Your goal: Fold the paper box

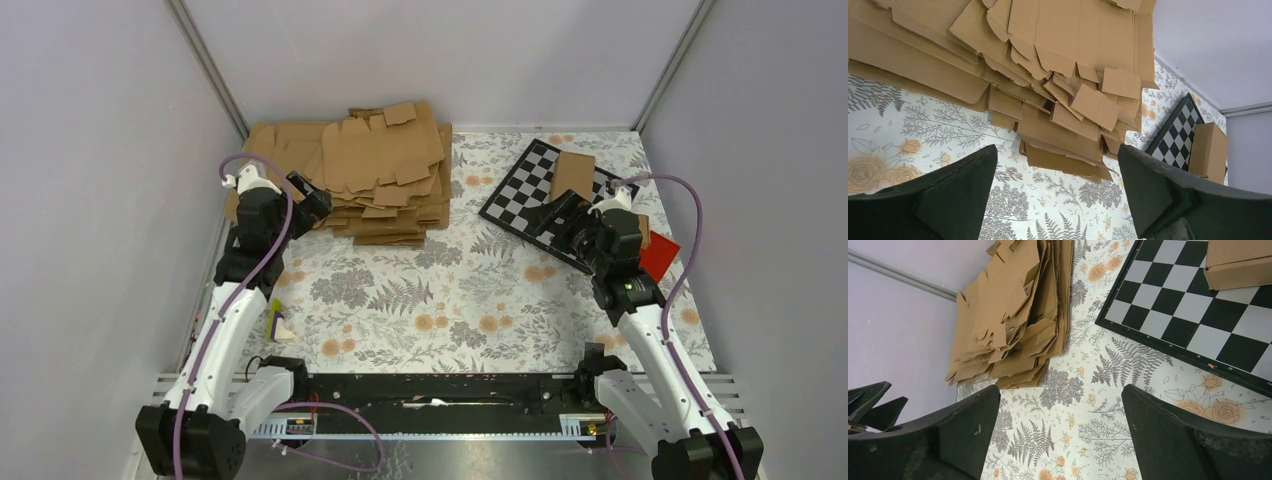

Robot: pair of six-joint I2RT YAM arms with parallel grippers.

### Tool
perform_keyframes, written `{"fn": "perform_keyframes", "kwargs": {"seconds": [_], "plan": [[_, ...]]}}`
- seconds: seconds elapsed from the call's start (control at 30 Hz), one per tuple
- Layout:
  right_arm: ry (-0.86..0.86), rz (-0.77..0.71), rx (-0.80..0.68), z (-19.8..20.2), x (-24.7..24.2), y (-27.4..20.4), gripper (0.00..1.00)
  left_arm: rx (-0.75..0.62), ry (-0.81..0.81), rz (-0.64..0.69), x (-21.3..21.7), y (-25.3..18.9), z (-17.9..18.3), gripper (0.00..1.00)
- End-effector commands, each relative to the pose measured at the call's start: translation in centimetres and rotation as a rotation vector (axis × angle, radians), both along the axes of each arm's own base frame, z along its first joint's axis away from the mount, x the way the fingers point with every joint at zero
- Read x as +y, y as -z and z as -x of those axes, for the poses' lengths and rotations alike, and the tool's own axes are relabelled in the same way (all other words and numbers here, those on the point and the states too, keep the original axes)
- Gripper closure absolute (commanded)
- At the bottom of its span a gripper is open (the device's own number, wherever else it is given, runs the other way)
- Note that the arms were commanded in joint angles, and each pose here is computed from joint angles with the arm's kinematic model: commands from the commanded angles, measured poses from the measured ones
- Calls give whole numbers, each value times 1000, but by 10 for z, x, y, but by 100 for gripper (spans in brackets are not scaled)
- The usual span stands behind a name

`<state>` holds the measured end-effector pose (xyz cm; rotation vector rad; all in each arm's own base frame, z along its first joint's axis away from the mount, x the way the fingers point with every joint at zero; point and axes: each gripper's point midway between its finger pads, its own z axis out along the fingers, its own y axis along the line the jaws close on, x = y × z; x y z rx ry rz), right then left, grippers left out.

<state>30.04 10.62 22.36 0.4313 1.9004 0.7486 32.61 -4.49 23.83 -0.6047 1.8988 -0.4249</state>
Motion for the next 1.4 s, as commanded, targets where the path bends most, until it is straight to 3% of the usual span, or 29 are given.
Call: {"fn": "perform_keyframes", "kwargs": {"seconds": [0.0,0.23,0.37,0.53,0.6,0.67,0.8,1.07,1.37], "plan": [[-26,-16,-43,-2,7,-14,0,-28,31,81,-14,-3,-14,1],[-112,-51,2,-3,28,-11,0,109,170,290,-59,31,-32,1],[-166,-69,39,-4,40,-7,0,75,158,337,-74,45,-42,2],[-200,-69,47,-3,49,-7,0,3,158,181,-58,44,-80,22],[-209,-70,53,-2,51,-5,1,-10,180,166,-47,41,-102,38],[-218,-76,57,-1,53,-5,0,-27,182,174,-32,42,-124,44],[-226,-82,65,1,54,-4,0,18,106,103,0,63,-165,39],[-190,-61,54,0,47,-7,0,164,106,37,12,122,-224,28],[-159,-30,30,-1,40,-15,0,199,77,2,33,137,-242,25]]}}
